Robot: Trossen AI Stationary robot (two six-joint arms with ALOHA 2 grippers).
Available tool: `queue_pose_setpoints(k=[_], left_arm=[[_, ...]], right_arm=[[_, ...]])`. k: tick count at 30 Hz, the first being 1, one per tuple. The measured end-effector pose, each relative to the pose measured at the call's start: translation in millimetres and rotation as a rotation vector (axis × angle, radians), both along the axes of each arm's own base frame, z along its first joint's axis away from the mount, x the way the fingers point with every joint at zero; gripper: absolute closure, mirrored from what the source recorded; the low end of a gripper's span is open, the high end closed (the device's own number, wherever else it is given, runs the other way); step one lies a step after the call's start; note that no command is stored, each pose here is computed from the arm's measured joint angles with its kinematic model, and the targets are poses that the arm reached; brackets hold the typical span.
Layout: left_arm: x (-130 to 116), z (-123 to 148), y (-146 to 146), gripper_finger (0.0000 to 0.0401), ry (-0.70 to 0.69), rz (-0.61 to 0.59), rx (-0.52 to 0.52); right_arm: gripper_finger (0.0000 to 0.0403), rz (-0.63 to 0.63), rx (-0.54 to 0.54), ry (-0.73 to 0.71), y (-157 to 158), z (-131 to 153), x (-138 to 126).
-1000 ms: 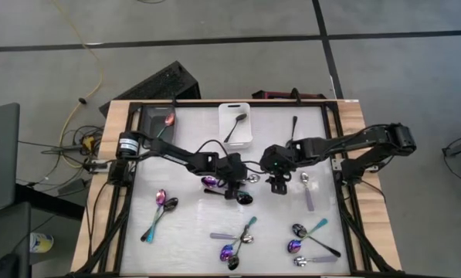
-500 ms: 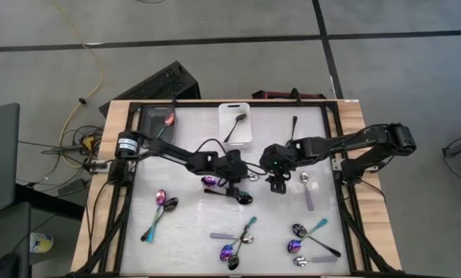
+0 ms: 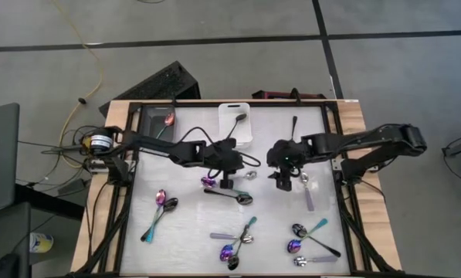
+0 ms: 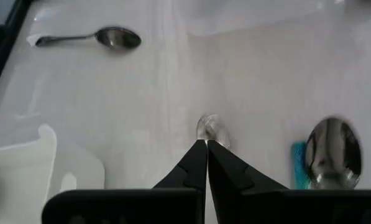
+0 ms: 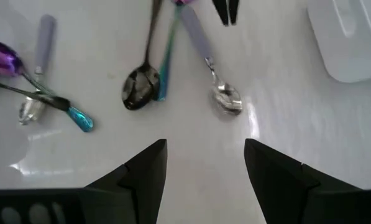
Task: Sort silverware by color (type)
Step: Put the violet spoon into the transparent bin
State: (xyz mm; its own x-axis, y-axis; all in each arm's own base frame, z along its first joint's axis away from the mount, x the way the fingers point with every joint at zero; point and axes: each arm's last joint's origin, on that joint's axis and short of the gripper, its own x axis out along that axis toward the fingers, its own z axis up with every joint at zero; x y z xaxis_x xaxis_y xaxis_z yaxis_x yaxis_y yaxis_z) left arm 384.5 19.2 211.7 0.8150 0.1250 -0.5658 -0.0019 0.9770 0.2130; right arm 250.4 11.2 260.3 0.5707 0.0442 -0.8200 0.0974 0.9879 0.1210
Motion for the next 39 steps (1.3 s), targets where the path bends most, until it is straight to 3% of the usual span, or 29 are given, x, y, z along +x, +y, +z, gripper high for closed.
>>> queue_pose_setpoints(k=[6,17,22,32,35,39], left_arm=[[2.3,-18.7,4.3,0.0388,0.062,0.031,-0.116],[18.0,-64.8,0.2,0.0251,0.108,0.056,-0.158],[19.4,-77.5,-0.1,0.0221,0.139,0.056,-0.179],[23.7,-99.9,-4.9,0.0228,0.178,0.099,-0.195],[23.2,-100.3,-4.6,0.0262,0.182,0.118,-0.185],[23.2,-100.4,-4.6,0.0338,0.182,0.127,-0.179]], right_arm=[[0.0165,0.015,-0.016,-0.015,6.0,2.9,-2.3],[0.0165,0.027,-0.023,-0.027,8.0,3.7,-1.5],[0.0165,0.017,-0.026,-0.035,4.6,4.2,-0.8],[0.0165,-0.004,-0.040,-0.057,-5.1,5.5,1.3],[0.0165,-0.006,-0.040,-0.057,-5.5,5.4,1.4],[0.0165,-0.006,-0.039,-0.057,-5.4,5.4,1.4]])
